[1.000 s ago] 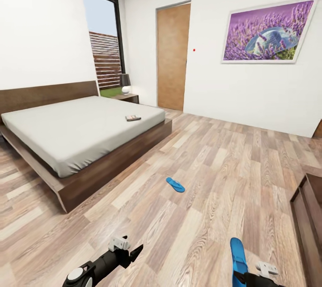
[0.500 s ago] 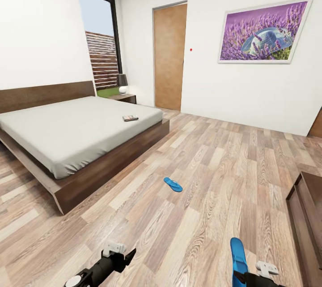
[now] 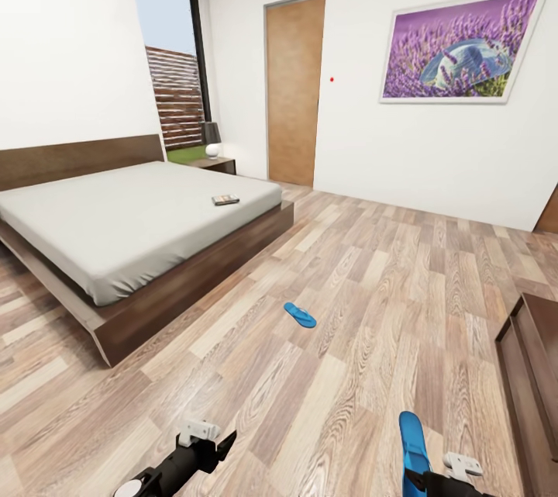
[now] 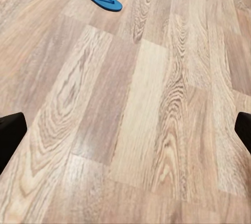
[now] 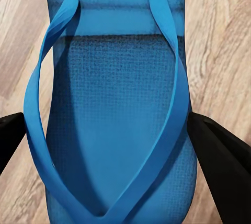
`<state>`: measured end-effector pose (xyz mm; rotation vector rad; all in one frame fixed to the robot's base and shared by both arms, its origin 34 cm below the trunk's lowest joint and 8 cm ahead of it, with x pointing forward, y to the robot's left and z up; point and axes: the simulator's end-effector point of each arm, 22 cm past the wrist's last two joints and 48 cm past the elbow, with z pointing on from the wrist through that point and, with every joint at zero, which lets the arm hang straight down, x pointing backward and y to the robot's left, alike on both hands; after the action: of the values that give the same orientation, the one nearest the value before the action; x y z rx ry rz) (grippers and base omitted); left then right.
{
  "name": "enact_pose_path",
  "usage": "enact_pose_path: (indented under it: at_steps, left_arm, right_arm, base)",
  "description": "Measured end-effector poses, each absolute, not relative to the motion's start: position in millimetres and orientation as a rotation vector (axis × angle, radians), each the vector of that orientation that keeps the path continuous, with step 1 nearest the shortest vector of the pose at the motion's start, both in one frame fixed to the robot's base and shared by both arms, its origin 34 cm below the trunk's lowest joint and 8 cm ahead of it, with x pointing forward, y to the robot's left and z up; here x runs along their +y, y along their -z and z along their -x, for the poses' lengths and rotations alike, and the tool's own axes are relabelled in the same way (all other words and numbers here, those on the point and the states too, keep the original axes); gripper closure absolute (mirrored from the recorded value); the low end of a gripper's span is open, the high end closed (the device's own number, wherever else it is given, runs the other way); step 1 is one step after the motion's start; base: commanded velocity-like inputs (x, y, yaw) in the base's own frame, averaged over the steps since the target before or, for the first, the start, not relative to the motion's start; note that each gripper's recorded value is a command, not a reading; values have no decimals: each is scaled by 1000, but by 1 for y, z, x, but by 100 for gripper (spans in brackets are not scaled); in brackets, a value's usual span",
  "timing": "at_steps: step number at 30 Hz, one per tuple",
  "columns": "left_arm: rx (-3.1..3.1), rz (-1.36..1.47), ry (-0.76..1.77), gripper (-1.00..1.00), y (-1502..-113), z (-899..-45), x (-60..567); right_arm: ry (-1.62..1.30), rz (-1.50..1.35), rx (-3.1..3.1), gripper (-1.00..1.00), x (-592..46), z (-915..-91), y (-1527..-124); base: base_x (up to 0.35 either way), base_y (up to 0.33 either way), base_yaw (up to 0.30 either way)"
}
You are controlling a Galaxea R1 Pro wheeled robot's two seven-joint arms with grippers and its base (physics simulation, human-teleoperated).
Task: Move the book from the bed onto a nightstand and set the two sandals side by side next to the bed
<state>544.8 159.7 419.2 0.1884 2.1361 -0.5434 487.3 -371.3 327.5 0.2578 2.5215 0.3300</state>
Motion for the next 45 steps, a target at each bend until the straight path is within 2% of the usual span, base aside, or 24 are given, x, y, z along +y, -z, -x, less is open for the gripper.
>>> enact_pose_path:
  at_steps: [30, 45]
  left_arm:
    - [2201, -128, 531, -100, -394, -528, 176]
    - [2204, -127, 530, -100, -393, -527, 176]
  right_arm:
    - [-329, -267, 2536, 100, -372, -483, -321]
    - [-327, -267, 2537, 100, -372, -483, -321]
  base:
    - [3, 0, 0]
    - [289, 0, 0]
